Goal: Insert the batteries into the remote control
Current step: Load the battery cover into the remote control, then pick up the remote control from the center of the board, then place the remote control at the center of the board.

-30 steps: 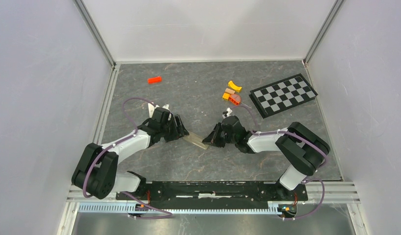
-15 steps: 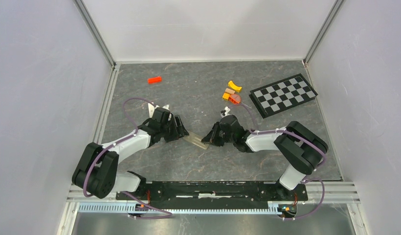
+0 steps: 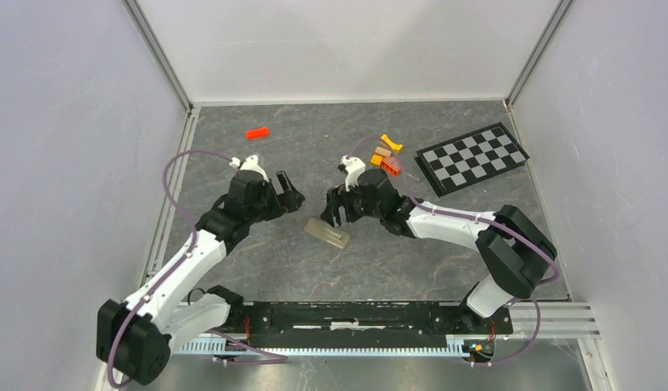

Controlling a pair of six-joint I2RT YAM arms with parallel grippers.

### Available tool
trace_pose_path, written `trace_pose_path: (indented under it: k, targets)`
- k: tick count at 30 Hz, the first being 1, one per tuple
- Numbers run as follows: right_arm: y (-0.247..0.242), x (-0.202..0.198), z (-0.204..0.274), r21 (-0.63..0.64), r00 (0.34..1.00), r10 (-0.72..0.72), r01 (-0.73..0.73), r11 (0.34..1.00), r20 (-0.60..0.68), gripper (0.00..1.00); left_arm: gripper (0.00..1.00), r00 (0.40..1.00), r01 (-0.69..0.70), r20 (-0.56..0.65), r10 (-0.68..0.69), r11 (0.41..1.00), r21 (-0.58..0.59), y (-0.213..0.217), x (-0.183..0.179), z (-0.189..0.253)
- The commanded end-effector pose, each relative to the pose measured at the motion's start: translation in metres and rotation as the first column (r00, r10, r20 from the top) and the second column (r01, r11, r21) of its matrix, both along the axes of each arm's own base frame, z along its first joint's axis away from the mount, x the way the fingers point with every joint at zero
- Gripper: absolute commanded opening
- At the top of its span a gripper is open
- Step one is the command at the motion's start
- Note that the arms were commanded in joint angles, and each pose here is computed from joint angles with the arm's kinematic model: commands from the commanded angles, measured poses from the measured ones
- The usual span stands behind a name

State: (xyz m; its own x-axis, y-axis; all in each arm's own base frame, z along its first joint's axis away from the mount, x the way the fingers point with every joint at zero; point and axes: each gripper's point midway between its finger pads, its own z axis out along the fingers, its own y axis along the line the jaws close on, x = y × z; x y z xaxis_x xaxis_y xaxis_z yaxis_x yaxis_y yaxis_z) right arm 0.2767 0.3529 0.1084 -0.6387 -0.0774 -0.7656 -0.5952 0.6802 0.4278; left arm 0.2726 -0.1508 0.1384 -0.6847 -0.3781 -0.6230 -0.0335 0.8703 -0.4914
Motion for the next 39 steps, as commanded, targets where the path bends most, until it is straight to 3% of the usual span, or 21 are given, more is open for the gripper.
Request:
trace_pose_path:
  k: [1,6,12,18,22,25,32,39]
  targets:
    - [-0.014,-0.015,-0.036,-0.332,0.955,0.253,-0.192,0.924,0.152,0.89,1.0,0.992,-0.086,0.106,0.068,0.981,0.176,0.043,0.001,0.031]
    - [-0.002,-0.026,-0.058,-0.461,0.907,0.38,-0.264,0.847,0.179,0.88,1.0,0.974,-0.182,0.174,0.145,0.959,0.218,0.07,-0.004,0.053]
    - [0.005,-0.015,-0.067,-0.488,0.919,0.335,-0.199,0.85,0.209,0.85,1.0,0.981,-0.122,0.171,0.088,0.972,0.199,0.058,-0.004,0.06]
    - [-0.001,-0.003,-0.08,-0.531,0.952,0.216,-0.07,0.844,0.218,0.59,1.0,0.988,-0.128,0.117,0.102,0.96,0.247,0.063,-0.003,0.051]
    - [-0.014,0.002,-0.073,-0.522,0.964,0.112,0.031,0.852,0.241,0.37,1.0,0.988,-0.131,0.11,0.107,0.961,0.245,0.063,-0.004,0.051]
    - [-0.022,0.007,-0.05,-0.455,0.961,0.021,0.111,0.883,0.274,0.29,1.0,0.987,-0.137,0.117,0.111,0.96,0.243,0.064,-0.003,0.054]
    - [-0.1,0.034,-0.011,-0.352,0.919,-0.279,0.368,0.86,0.279,0.27,1.0,0.99,-0.11,0.112,0.082,0.953,0.281,0.063,0.002,0.055]
    - [-0.205,0.036,-0.047,-0.447,0.841,-0.502,0.535,0.717,0.202,0.28,1.0,0.988,-0.146,0.003,0.153,0.939,0.312,0.065,0.02,0.025]
